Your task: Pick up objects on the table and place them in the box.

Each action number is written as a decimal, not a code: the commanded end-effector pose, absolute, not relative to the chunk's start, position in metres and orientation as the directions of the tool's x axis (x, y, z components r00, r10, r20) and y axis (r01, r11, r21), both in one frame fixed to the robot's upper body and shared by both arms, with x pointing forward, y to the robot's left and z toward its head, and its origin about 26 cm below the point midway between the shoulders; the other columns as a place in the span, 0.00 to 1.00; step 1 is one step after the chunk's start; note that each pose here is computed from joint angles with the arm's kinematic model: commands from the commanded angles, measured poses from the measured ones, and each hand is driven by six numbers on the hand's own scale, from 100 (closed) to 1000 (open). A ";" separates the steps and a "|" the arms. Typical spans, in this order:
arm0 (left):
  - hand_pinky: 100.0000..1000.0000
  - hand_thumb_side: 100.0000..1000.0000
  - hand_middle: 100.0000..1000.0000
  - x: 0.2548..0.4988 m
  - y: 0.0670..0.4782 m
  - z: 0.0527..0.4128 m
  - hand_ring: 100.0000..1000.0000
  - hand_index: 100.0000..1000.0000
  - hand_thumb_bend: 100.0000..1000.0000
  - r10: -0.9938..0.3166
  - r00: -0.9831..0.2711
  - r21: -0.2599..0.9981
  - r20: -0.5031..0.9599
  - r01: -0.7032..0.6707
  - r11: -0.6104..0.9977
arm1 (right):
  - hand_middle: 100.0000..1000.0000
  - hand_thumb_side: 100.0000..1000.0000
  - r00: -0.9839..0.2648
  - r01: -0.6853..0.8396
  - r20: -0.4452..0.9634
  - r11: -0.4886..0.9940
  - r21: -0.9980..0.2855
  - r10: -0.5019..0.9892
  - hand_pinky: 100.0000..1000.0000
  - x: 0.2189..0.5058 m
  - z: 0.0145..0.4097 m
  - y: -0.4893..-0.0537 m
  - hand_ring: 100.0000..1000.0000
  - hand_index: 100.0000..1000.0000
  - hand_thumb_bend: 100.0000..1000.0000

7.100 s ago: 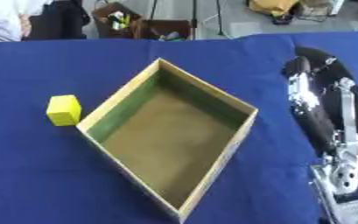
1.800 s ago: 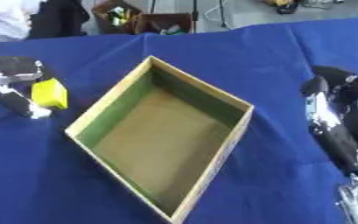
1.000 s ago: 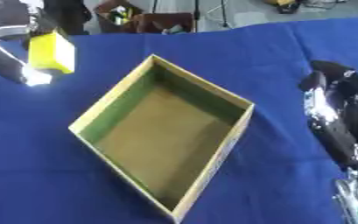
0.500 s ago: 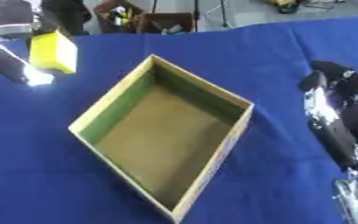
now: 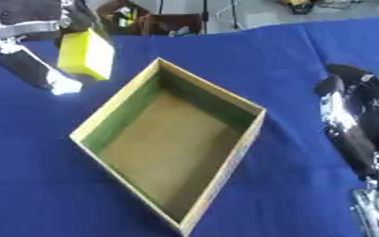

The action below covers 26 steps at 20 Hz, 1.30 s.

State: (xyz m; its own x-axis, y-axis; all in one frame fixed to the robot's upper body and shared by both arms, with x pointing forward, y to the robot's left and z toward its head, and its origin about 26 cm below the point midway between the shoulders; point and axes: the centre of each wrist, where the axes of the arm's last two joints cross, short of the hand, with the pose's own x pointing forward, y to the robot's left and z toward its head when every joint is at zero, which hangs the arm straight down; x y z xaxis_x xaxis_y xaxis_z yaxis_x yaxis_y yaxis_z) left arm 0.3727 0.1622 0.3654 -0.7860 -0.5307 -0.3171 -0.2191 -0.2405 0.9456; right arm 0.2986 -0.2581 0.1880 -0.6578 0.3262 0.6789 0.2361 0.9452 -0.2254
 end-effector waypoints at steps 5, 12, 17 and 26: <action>0.00 0.16 0.42 0.388 0.119 0.344 0.27 0.64 0.00 -0.406 -0.859 0.920 -0.310 -0.164 -0.355 | 0.51 0.50 -0.679 0.238 0.662 0.948 -0.212 0.319 0.67 0.298 0.195 -0.259 0.59 0.73 0.00; 0.01 0.16 0.42 0.417 0.085 0.300 0.27 0.63 0.00 -0.438 -0.852 0.890 -0.288 -0.068 -0.451 | 0.51 0.50 -0.688 0.246 0.654 0.949 -0.196 0.313 0.67 0.299 0.197 -0.260 0.58 0.73 0.00; 0.01 0.19 0.42 0.418 0.068 0.273 0.27 0.63 0.00 -0.462 -0.836 0.880 -0.295 -0.049 -0.473 | 0.51 0.50 -0.696 0.245 0.649 0.951 -0.188 0.308 0.67 0.299 0.199 -0.260 0.58 0.73 0.00; 0.11 0.46 0.49 0.426 0.061 0.248 0.35 0.74 0.00 -0.447 -0.855 0.869 -0.264 -0.009 -0.495 | 0.51 0.51 -0.697 0.239 0.650 0.953 -0.187 0.303 0.67 0.300 0.199 -0.258 0.58 0.73 0.00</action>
